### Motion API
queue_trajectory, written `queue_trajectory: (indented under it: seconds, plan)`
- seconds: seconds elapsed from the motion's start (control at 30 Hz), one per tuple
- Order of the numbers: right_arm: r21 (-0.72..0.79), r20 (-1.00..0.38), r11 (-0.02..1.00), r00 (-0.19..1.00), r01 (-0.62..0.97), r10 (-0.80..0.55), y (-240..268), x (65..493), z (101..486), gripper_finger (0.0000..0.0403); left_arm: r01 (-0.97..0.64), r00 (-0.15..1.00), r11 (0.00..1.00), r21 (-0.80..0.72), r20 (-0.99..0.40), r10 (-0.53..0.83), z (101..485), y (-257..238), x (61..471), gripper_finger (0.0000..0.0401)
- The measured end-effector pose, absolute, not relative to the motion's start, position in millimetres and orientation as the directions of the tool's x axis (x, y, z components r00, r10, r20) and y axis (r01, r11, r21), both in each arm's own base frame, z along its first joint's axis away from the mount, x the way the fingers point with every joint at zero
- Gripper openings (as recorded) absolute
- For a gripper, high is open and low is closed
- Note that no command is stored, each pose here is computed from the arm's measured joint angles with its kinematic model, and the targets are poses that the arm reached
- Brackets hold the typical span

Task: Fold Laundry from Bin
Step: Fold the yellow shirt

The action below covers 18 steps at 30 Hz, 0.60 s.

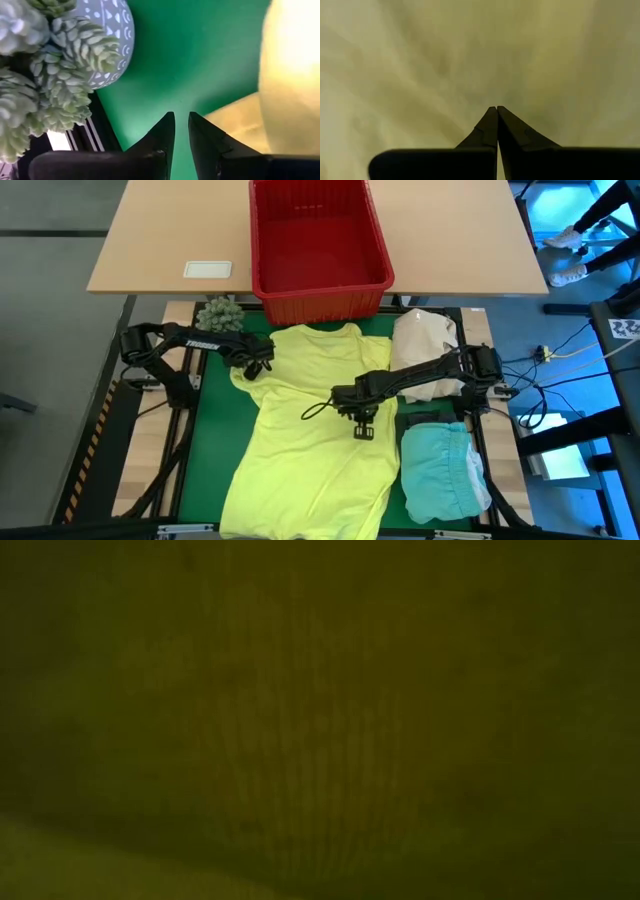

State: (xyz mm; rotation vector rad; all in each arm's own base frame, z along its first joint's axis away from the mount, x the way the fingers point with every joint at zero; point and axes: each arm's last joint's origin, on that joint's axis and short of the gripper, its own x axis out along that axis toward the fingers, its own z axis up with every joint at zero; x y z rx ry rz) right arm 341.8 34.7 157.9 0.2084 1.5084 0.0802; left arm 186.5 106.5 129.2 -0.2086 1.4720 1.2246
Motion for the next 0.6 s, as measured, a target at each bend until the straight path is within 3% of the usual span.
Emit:
queue_trajectory:
  seconds: [0.6]
  plan:
    - [0.166, -0.982, 0.983, 0.098, 0.075, 0.159, 34.1, 344.9, 158.2, 0.0003, -0.717, -0.226, 0.508, 0.478, -0.848, 0.480, 131.4, 92.4, 201.3, 0.0043]
